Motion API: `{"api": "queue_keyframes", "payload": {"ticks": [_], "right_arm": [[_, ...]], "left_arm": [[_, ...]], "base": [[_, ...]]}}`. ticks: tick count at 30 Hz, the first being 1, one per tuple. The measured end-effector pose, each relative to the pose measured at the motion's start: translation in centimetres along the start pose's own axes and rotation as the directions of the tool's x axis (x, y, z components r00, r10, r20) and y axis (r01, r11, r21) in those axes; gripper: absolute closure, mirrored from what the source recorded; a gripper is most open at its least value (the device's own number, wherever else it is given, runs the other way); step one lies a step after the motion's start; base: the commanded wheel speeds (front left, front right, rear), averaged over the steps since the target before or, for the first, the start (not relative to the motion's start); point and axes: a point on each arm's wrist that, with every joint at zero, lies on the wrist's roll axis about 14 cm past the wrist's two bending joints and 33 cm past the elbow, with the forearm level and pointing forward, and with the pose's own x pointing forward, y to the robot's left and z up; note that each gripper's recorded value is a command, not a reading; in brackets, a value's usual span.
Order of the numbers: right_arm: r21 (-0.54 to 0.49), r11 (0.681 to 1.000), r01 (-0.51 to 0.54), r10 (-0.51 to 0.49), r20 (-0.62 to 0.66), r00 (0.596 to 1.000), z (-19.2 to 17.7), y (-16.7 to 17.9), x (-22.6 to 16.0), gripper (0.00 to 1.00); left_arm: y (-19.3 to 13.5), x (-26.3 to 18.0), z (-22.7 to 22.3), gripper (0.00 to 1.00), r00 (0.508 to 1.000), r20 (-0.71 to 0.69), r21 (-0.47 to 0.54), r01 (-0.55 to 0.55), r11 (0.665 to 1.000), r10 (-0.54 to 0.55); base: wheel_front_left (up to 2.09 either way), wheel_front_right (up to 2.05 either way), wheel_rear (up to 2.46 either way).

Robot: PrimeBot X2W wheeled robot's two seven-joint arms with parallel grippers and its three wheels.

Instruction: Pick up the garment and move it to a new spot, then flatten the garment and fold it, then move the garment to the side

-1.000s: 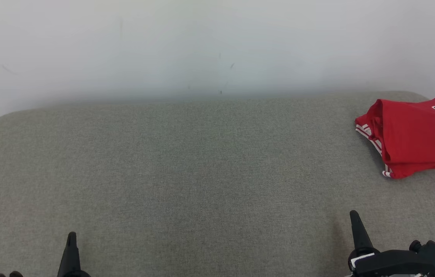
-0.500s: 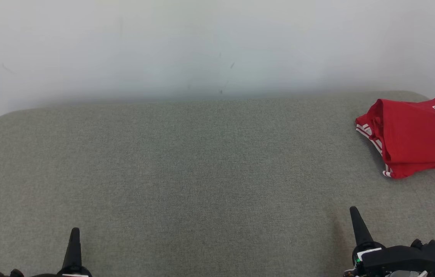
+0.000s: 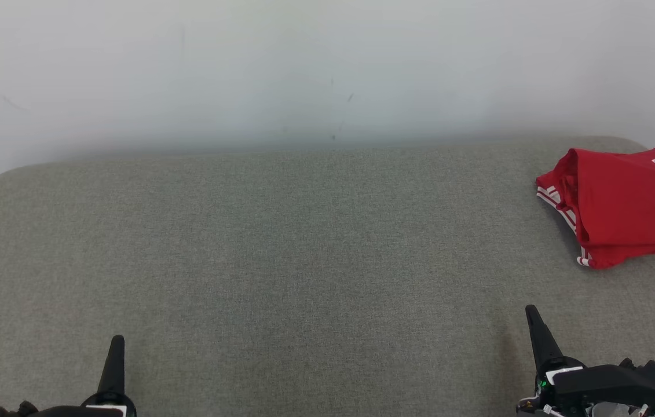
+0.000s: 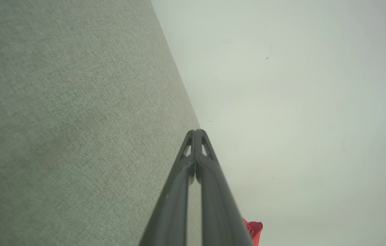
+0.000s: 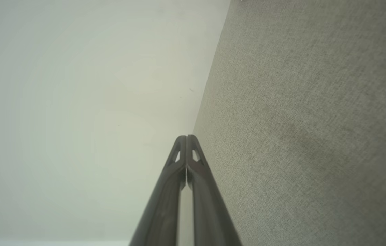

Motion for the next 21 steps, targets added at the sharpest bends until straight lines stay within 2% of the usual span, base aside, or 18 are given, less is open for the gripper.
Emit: {"api": "queue_keyframes", "payload": {"ticks": [21], "right_arm": [[0.168, 0.985, -0.027, 0.028, -0.006, 1.0, 0.11, 0.77, 0.4, 1.0]], "left_arm": [[-0.77, 0.5, -0.22, 1.0, 0.999, -0.018, -0.178, 0.025, 0.984, -0.029]], "base": [[0.0, 0.0, 0.0]]}}
